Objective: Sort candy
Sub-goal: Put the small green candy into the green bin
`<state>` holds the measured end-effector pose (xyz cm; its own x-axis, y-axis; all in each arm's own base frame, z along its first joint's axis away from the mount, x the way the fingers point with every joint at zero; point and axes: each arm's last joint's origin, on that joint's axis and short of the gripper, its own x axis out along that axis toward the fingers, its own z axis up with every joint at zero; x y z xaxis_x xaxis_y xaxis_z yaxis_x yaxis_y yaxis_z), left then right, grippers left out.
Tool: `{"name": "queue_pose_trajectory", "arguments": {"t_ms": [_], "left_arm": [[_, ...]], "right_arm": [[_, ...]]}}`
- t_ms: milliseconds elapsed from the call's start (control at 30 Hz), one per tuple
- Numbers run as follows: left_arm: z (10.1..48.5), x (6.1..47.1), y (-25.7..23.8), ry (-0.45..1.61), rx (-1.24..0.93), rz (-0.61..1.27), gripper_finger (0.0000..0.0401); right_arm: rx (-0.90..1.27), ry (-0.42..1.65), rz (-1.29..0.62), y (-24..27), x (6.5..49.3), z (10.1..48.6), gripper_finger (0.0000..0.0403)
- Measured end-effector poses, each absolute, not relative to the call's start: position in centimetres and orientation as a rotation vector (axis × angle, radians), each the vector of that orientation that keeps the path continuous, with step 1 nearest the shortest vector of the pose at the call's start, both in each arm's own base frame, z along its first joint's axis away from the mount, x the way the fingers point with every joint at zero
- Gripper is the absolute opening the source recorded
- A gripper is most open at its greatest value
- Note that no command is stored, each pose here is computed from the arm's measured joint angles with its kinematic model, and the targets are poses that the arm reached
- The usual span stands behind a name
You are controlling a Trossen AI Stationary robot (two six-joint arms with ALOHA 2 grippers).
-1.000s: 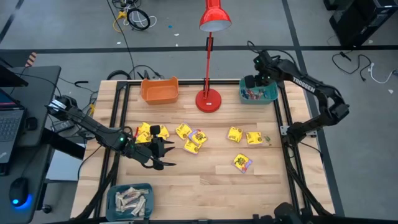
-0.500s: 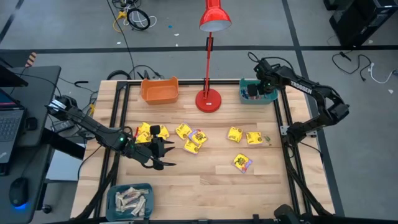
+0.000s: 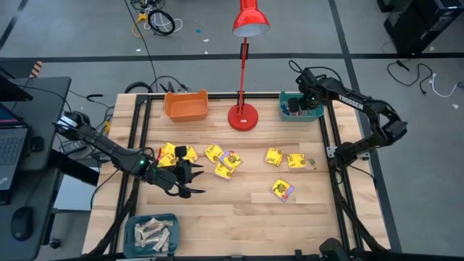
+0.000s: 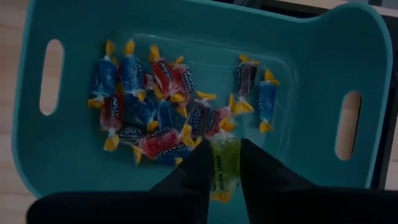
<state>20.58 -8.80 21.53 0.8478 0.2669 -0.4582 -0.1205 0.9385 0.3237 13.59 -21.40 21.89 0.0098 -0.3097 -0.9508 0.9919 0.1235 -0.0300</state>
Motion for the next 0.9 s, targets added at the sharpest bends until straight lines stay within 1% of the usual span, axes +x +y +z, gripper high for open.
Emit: {"name": "queue_pose_trajectory", "arguments": {"t_ms": [167, 500, 900], "left_arm": [[21.53, 20.58, -8.8, 0.521, 0.29, 0.207, 0.0088], [21.53, 20.58, -8.8, 0.521, 0.29, 0.207, 0.0088], [21.53, 20.58, -8.8, 0.521, 0.29, 0.207, 0.0088]], "right_arm": [[0.881, 1.04, -1.257, -21.4, 13.59, 21.89, 0.0086], [0.887, 1.031, -1.266, -21.42, 13.6, 21.91, 0.0098], [0.882, 1.03, -1.254, -21.48, 13.72, 22.41, 0.0127]]}}
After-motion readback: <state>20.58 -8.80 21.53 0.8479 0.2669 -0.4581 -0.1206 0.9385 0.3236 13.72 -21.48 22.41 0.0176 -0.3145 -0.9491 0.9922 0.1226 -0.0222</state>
